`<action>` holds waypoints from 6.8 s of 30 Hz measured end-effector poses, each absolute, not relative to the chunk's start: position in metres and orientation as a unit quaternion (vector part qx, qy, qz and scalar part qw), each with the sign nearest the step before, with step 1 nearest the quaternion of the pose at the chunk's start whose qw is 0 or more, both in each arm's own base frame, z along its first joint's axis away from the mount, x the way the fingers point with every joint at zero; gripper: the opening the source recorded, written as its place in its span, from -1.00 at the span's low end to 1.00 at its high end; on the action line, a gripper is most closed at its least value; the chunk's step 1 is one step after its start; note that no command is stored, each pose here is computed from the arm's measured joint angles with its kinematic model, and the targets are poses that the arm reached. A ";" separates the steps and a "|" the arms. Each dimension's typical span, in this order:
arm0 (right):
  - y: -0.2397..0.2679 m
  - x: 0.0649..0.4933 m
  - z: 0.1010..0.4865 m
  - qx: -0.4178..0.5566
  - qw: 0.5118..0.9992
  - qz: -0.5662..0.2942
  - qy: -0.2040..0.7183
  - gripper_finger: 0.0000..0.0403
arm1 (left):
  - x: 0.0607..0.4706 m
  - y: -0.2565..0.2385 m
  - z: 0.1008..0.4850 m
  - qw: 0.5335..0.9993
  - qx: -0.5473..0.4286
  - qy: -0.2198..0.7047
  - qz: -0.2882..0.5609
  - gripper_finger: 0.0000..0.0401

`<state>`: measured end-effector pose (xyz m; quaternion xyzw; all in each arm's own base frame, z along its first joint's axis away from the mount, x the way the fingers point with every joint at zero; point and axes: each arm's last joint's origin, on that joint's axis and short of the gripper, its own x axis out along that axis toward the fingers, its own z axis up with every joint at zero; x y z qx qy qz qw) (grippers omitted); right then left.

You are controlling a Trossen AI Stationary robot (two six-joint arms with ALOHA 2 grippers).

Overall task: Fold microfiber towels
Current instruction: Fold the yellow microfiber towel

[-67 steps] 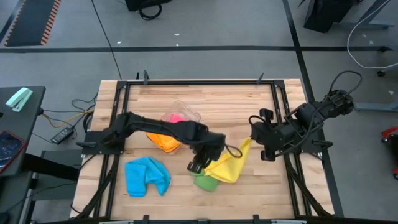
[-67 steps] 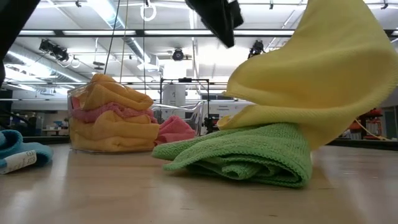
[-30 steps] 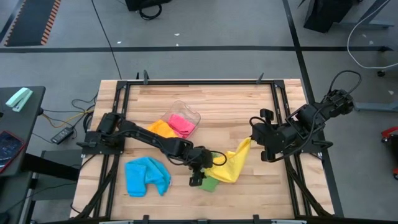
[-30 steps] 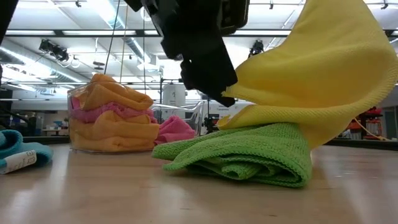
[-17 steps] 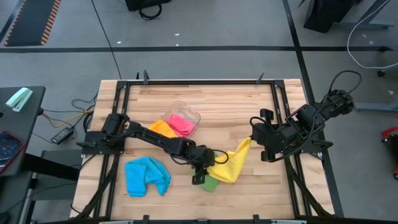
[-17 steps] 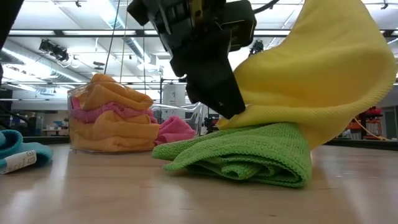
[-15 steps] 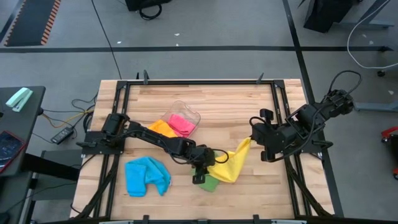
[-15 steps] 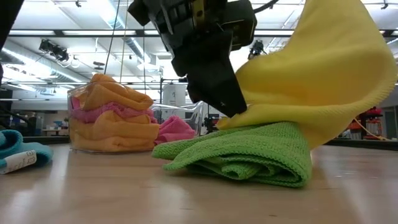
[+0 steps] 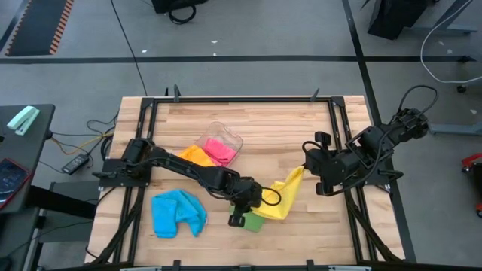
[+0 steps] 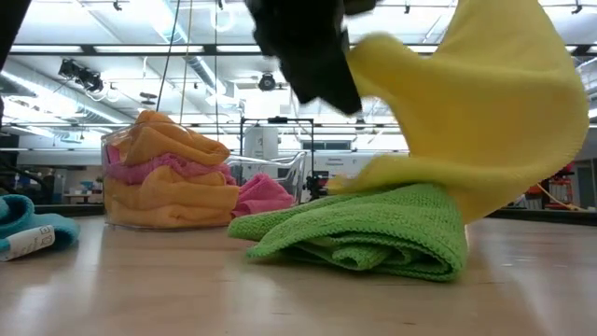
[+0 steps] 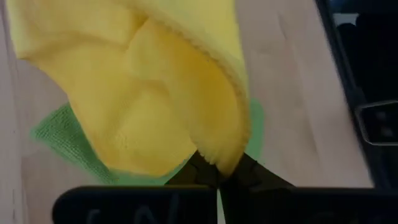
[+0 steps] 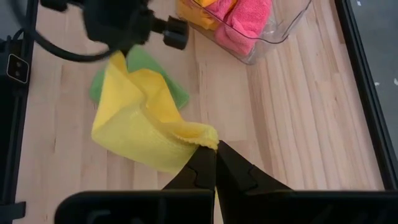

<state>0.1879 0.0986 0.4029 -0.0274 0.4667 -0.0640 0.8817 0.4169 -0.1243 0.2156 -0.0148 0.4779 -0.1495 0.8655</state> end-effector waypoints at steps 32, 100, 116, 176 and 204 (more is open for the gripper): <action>0.120 0.177 0.402 -0.016 0.871 0.032 0.490 -0.97 | 0.386 -0.120 0.385 0.870 0.160 0.456 -0.097 -0.97; 0.109 0.154 0.155 0.107 0.733 -0.097 0.664 -0.81 | 0.444 -0.078 0.215 0.910 0.174 0.368 -0.076 -0.88; 0.108 0.139 0.165 0.214 0.598 -0.176 0.753 -0.14 | 0.448 -0.074 0.209 0.908 0.177 0.364 -0.109 -0.94; 0.145 0.191 0.183 -0.075 0.947 -0.129 0.284 -0.14 | 0.476 -0.071 0.159 0.932 0.142 0.331 -0.034 -0.23; 0.074 0.191 0.136 0.100 0.842 -0.153 0.508 -0.37 | 0.449 -0.081 0.184 0.899 0.147 0.410 -0.050 -0.44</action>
